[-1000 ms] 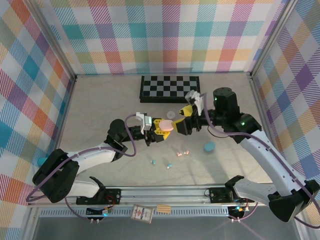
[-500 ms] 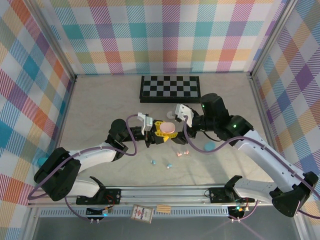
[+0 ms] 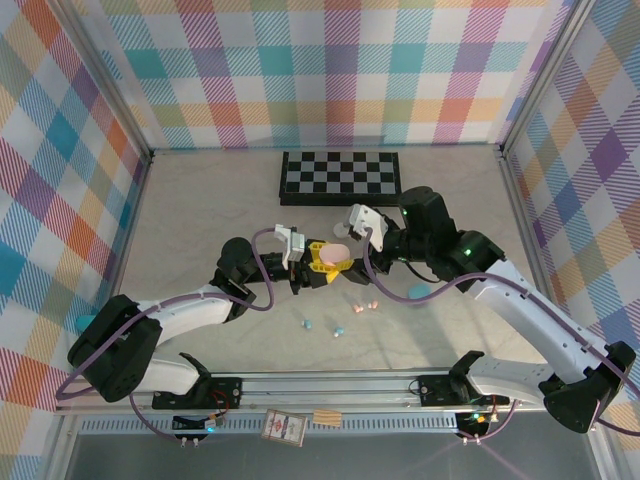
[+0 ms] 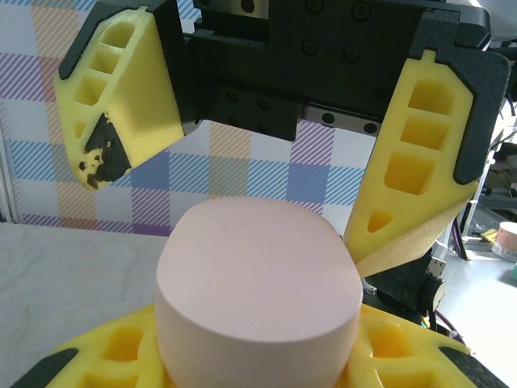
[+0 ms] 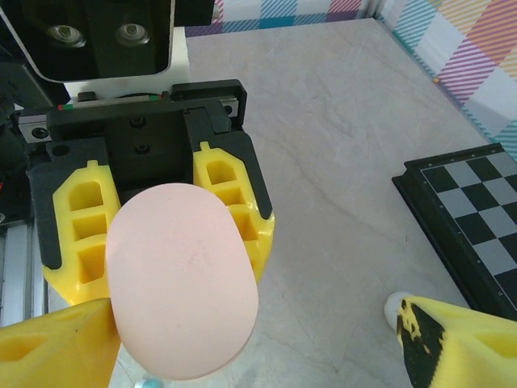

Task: Insert wireless bluetooth earbuds into charging case

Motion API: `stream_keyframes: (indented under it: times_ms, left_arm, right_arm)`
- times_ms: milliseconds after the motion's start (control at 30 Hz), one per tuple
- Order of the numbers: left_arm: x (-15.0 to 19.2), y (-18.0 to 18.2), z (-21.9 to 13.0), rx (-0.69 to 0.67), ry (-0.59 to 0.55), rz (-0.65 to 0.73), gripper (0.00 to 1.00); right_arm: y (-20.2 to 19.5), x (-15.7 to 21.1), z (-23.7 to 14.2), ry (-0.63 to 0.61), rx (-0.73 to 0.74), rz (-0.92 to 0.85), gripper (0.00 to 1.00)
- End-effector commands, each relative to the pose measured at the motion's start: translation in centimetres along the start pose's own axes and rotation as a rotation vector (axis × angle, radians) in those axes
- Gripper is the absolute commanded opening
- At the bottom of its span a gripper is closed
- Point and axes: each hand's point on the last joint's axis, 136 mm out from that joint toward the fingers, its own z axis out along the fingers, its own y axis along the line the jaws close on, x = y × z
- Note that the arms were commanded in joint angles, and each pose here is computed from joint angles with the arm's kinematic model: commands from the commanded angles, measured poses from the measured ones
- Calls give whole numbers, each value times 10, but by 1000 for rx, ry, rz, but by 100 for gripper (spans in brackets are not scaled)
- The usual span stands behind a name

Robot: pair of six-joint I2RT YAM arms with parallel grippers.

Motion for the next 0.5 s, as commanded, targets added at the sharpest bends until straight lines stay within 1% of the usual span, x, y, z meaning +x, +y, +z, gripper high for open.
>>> stream_keyframes:
  times_ms: [0,233,467]
  left_arm:
    - [-5,-11,-2,43,-8,57,30]
    - [-4,-13,-4,37,15,66,30]
    - [-5,-15,-6,38,10,65,30]
  right_arm:
    - [-11,-29,-16,-84,65,5,87]
    - [-12,-33,-21,-104,78,32,88]
    - [-27,-38,-23,-122,155,90,89]
